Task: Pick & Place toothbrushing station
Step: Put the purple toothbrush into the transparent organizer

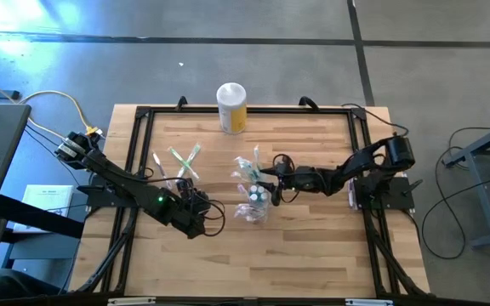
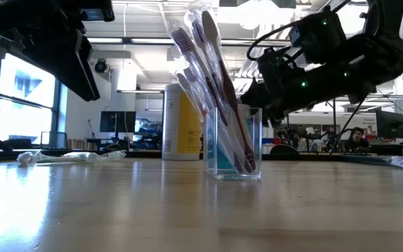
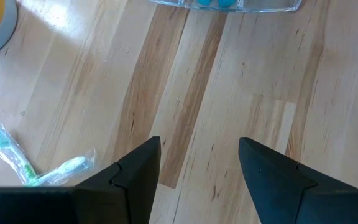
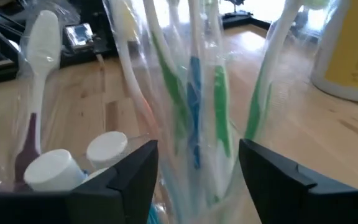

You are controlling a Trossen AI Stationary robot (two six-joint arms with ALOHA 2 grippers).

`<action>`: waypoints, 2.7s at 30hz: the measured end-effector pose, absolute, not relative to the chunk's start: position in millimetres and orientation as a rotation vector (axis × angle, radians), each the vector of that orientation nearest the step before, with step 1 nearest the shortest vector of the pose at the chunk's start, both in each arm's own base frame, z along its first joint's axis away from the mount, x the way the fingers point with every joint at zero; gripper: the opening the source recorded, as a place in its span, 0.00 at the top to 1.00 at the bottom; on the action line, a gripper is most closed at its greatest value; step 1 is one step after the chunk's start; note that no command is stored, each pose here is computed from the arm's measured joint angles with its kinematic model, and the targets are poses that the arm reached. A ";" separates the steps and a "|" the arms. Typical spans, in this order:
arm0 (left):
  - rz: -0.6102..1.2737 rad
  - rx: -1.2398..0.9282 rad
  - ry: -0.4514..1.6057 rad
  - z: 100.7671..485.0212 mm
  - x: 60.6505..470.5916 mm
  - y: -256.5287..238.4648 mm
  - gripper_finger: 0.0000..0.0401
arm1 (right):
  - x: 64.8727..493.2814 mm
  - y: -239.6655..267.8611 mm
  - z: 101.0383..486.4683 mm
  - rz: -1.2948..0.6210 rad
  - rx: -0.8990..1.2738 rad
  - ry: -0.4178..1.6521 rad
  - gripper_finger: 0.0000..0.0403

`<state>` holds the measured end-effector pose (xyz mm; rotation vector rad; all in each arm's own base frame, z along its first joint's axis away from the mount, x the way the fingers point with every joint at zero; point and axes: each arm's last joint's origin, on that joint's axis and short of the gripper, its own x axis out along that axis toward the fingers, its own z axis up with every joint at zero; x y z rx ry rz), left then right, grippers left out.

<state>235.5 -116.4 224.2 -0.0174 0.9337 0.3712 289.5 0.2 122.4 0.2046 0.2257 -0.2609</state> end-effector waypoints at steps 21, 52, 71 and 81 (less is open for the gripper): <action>0.371 -0.015 0.936 224.1 235.3 -116.2 0.48 | 251.1 20.6 187.1 -0.188 0.179 0.305 0.46; 0.364 -0.011 0.927 224.6 236.2 -116.6 0.48 | 172.0 15.3 238.8 -0.679 0.556 0.723 0.46; 0.356 0.002 0.923 224.8 236.8 -116.9 0.48 | 137.6 -25.8 214.2 -1.258 1.023 1.090 0.46; 0.349 0.016 0.926 224.8 236.8 -116.9 0.48 | 139.6 -43.4 200.9 -1.427 1.048 1.202 0.51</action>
